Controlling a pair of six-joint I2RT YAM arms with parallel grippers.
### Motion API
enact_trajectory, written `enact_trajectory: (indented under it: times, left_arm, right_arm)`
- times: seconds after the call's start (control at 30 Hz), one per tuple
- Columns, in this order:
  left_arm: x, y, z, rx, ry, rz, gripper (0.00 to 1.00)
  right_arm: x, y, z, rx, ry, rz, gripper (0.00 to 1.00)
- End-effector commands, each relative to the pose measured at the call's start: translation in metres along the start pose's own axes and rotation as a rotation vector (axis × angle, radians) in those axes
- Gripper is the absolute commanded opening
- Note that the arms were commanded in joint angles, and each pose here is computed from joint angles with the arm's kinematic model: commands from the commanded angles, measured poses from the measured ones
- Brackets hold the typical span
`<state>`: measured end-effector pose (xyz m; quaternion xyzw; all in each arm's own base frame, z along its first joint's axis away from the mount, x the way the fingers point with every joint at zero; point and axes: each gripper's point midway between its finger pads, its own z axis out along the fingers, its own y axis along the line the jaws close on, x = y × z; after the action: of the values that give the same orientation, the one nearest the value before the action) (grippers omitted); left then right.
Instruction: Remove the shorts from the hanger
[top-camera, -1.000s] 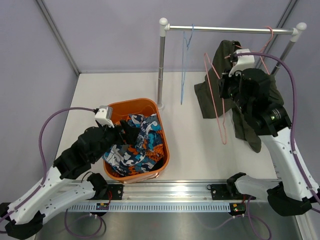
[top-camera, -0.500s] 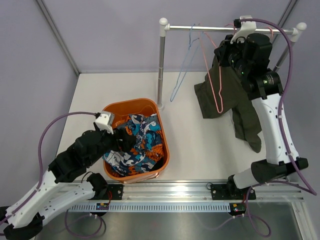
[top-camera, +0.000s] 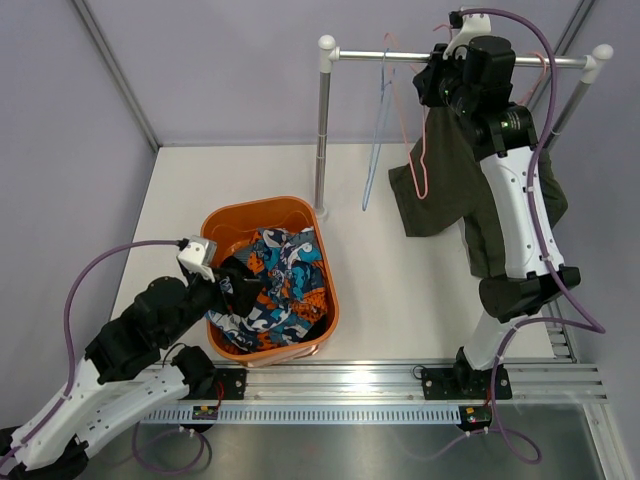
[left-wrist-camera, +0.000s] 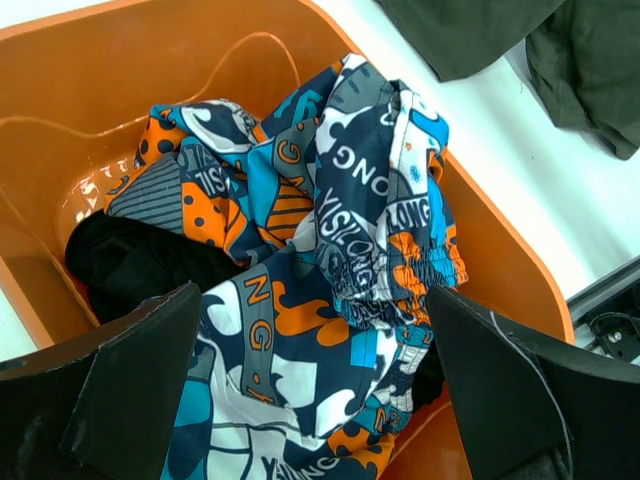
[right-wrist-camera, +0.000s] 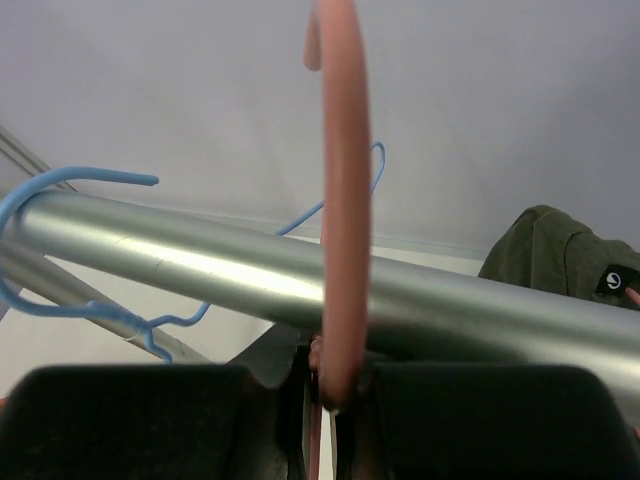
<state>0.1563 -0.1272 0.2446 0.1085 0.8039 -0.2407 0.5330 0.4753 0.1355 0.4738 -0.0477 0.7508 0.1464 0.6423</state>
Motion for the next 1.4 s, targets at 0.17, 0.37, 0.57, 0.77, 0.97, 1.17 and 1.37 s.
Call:
enact_trajectory:
  times: [0.17,0.37,0.57,0.77,0.97,1.17,1.37]
  left_arm:
    - [-0.002,-0.007,0.005,0.036,-0.001,0.023,0.99]
    - [-0.001,-0.007,0.005,0.035,0.000,0.025,0.99]
    - [0.000,-0.007,0.006,0.034,0.004,0.026,0.99]
    - [0.001,-0.007,0.008,0.028,0.013,0.029,0.99]
    - [0.003,-0.008,0.008,0.033,0.020,0.030,0.99]
    - [-0.001,-0.007,0.005,0.035,0.001,0.025,0.99]
    - [-0.002,-0.008,0.003,0.047,-0.010,0.026,0.99]
  right_arm:
    - [0.029,-0.001,0.021,-0.009,0.082,0.025,0.00]
    - [0.055,-0.008,0.028,0.019,0.121,0.024,0.00]
    - [0.056,-0.009,0.016,0.038,0.107,0.009,0.11]
    - [0.039,-0.011,-0.016,0.061,0.066,0.004,0.34]
    - [0.017,-0.011,-0.055,0.081,0.020,0.007,0.49]
    - [-0.015,-0.022,-0.119,0.162,-0.116,0.042,0.60]
    - [-0.038,-0.066,-0.146,0.384,-0.231,0.029,0.71]
